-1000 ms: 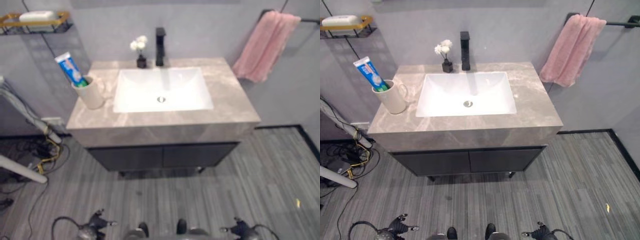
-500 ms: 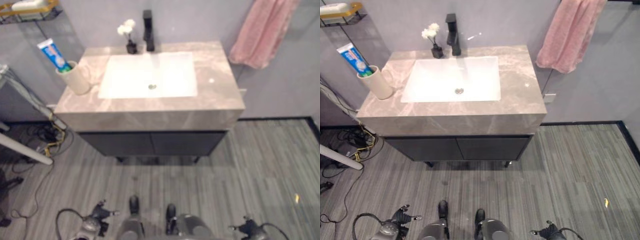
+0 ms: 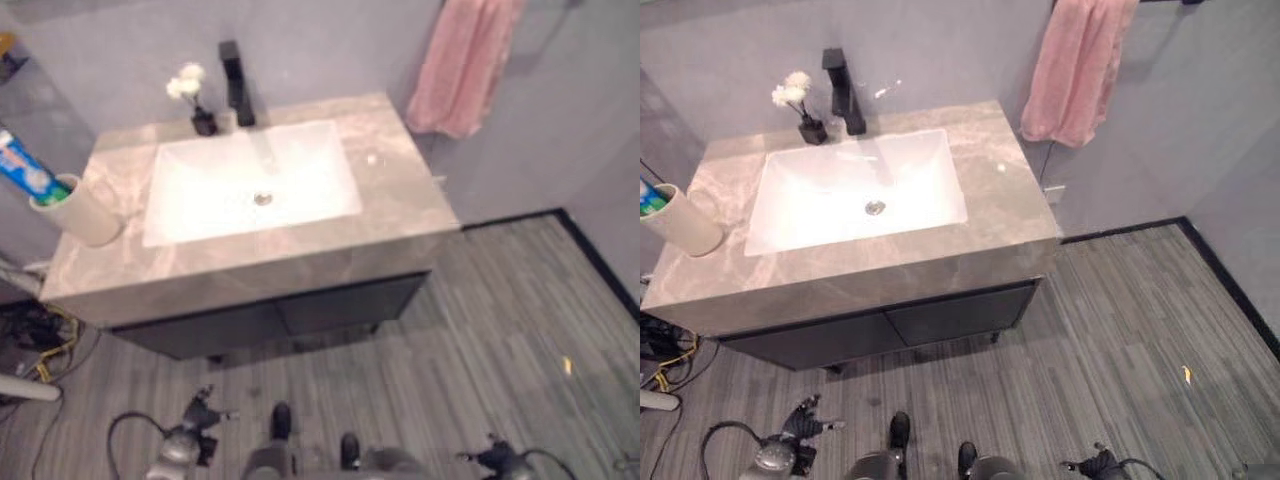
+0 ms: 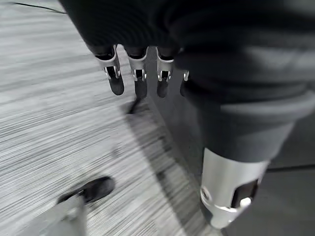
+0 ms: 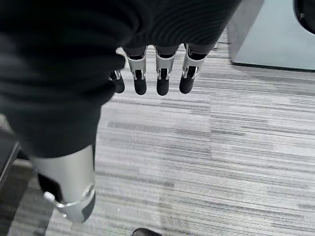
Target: Put brush and paste in cup on sink, flatten towel.
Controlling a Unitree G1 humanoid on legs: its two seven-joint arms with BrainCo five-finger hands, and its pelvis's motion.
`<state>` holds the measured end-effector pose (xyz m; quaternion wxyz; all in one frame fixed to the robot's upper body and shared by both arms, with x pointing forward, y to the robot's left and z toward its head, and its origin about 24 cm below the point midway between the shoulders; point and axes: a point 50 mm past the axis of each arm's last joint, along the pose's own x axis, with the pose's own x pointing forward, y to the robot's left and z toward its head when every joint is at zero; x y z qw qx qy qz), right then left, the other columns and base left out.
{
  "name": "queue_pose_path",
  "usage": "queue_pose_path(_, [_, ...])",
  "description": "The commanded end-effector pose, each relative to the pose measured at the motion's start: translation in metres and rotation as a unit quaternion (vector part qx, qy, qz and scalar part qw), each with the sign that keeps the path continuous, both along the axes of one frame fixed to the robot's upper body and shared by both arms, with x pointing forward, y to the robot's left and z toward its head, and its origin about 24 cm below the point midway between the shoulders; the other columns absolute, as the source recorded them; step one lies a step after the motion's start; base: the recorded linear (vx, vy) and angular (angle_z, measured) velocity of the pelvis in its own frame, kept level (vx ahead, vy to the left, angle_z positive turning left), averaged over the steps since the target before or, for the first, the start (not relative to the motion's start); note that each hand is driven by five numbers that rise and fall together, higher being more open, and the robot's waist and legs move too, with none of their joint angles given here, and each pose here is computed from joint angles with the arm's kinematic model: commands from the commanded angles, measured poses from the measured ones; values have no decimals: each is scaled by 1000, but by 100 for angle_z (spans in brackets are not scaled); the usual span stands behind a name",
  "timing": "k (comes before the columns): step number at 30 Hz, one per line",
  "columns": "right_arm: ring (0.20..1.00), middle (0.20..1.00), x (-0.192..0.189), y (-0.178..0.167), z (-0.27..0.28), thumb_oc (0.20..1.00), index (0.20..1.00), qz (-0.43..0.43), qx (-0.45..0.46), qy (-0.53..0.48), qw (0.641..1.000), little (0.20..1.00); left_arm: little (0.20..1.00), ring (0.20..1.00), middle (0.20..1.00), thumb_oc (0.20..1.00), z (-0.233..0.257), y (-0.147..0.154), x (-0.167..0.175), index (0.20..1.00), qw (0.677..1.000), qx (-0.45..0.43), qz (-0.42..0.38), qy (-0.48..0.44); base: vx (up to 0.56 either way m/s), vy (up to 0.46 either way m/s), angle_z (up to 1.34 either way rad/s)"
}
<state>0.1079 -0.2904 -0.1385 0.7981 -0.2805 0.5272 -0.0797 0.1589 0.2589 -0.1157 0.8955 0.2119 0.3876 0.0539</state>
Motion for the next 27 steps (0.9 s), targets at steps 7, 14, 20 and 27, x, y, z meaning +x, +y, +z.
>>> queue_pose_path(7, [1000,1000,22,2,9,1000,1000,-11,4,-71,997,1000,1000,1000,1000,1000,48,39,11,1000,992,62,-42,-105,59,177,-3])
queue_pose_path(14, [1000,1000,10,-4,7,1000,1000,-15,13,-48,999,1000,1000,1000,1000,1000,127,65,1,1000,967,67,-167,-180,45,156,-12])
queue_pose_path(20, [1000,1000,9,-4,5,1000,1000,29,17,-10,999,1000,1000,1000,1000,1000,212,66,-10,1000,937,17,-266,-226,14,105,2])
queue_pose_path(27, [1000,1000,5,-1,3,1000,1000,40,31,-8,999,1000,1000,1000,1000,1000,270,85,-19,1000,912,-10,-195,-362,25,45,14])
